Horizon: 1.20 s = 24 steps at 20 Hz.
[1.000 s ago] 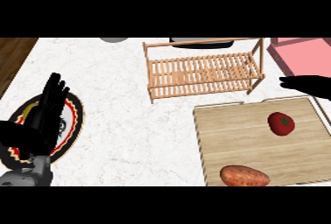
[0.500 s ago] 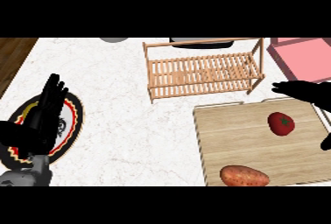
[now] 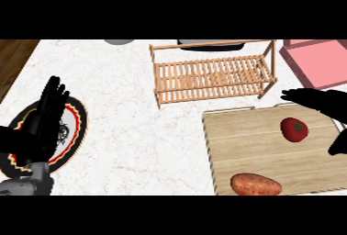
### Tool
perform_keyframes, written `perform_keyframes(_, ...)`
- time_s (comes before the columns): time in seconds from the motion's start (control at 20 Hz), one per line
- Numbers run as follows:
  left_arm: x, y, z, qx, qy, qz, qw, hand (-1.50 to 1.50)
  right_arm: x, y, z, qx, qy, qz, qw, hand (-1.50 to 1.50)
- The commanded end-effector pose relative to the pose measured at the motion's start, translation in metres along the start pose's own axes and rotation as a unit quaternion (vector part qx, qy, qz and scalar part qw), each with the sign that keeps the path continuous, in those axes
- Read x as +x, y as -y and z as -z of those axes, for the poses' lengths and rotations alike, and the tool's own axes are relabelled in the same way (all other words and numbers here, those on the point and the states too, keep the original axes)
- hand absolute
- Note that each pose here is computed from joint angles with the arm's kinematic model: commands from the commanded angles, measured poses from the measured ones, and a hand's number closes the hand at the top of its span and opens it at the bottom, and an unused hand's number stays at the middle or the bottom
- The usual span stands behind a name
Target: Pick the tomato from the tray and place it in the tiered shelf
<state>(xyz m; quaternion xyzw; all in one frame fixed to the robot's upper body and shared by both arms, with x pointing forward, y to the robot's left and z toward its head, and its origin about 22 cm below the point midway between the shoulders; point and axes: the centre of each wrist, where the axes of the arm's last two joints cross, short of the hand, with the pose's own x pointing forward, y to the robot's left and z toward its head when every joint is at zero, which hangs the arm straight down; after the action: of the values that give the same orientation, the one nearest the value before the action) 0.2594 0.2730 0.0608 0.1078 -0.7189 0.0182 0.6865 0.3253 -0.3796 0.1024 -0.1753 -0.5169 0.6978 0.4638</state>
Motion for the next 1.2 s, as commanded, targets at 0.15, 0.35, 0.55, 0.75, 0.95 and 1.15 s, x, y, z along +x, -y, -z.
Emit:
perform_keyframes(0.15,0.001,0.017,0.007,-0.007,-0.001,0.008,0.9999,0.0,-0.023,-0.018,0.01,-0.008,0.016,0.023,1.0,-1.5)
perform_keyframes(0.35,0.004,0.009,0.007,0.008,0.002,0.003,1.0,0.0,-0.012,-0.022,0.028,-0.005,0.029,0.019,0.999,-1.5)
perform_keyframes(0.55,-0.012,0.011,0.007,0.007,0.004,0.001,1.0,0.0,-0.009,-0.049,0.034,-0.004,0.028,0.018,0.999,-1.5)
perform_keyframes(0.75,0.002,0.0,-0.002,-0.002,-0.004,-0.003,1.0,0.0,-0.004,-0.051,0.036,0.006,0.023,0.028,0.999,-1.5)
perform_keyframes(0.95,0.014,0.007,0.001,-0.001,-0.004,-0.001,1.0,0.0,-0.027,-0.056,0.034,0.048,0.014,0.014,0.999,1.5)
perform_keyframes(1.15,0.002,0.01,-0.007,0.002,-0.006,-0.001,1.0,0.0,0.0,-0.078,0.057,0.016,0.05,-0.033,0.998,1.5)
